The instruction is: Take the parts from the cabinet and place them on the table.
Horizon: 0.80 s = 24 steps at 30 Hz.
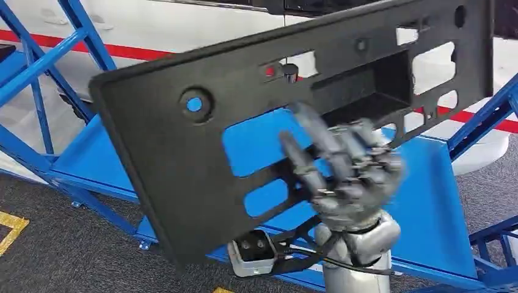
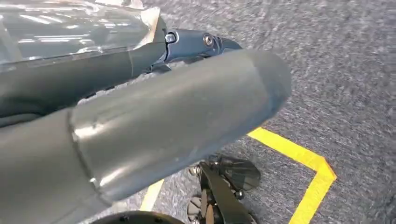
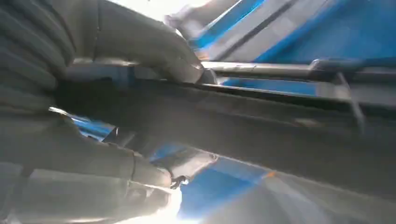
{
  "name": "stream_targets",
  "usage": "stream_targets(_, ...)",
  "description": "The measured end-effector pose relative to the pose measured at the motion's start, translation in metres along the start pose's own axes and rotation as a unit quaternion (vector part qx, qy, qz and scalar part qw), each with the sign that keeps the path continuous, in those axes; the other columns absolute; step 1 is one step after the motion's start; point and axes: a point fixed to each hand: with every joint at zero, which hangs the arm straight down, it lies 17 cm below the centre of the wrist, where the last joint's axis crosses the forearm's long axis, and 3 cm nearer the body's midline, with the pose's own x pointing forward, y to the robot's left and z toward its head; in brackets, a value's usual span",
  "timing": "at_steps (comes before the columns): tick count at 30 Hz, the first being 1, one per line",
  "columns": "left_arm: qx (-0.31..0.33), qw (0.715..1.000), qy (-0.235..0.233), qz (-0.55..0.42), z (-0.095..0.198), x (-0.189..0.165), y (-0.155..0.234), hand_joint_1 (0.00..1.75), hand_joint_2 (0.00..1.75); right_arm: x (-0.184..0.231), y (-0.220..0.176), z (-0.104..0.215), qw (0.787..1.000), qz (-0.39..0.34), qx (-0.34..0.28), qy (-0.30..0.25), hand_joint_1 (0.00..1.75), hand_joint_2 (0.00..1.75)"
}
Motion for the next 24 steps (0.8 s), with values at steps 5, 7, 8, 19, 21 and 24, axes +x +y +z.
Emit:
stream_targets(5,-0.017,1.000,-0.006,-0.004,0.001,0.002,-0.005,0.00,0.00,-0.045,-0.035,0.041,0.964,-0.171,-0.088,0.182,1.75,1.75)
stream_targets(7,-0.024,1.000,-0.012,-0.010,-0.001,0.006,-0.006,0.00,0.00,-0.058,-0.037,0.065,0.910,-0.290,-0.129,0.266,1.75,1.75)
stream_targets(8,-0.027,0.999,-0.015,-0.010,-0.001,0.007,-0.006,0.00,0.00,-0.056,-0.034,0.077,0.889,-0.331,-0.128,0.289,1.75,1.75)
stream_targets(19,-0.036,0.998,-0.046,-0.024,-0.004,0.019,0.000,0.00,1.75,-0.010,-0.021,0.111,0.832,-0.465,-0.044,0.299,1.75,1.75)
stream_targets(21,-0.036,0.998,-0.048,-0.025,-0.004,0.019,0.000,0.00,1.75,-0.006,-0.019,0.113,0.826,-0.477,-0.036,0.298,1.75,1.75)
stream_targets(24,-0.033,0.998,-0.049,-0.026,-0.005,0.020,0.002,0.00,1.75,-0.001,-0.014,0.115,0.807,-0.507,-0.023,0.303,1.75,1.75)
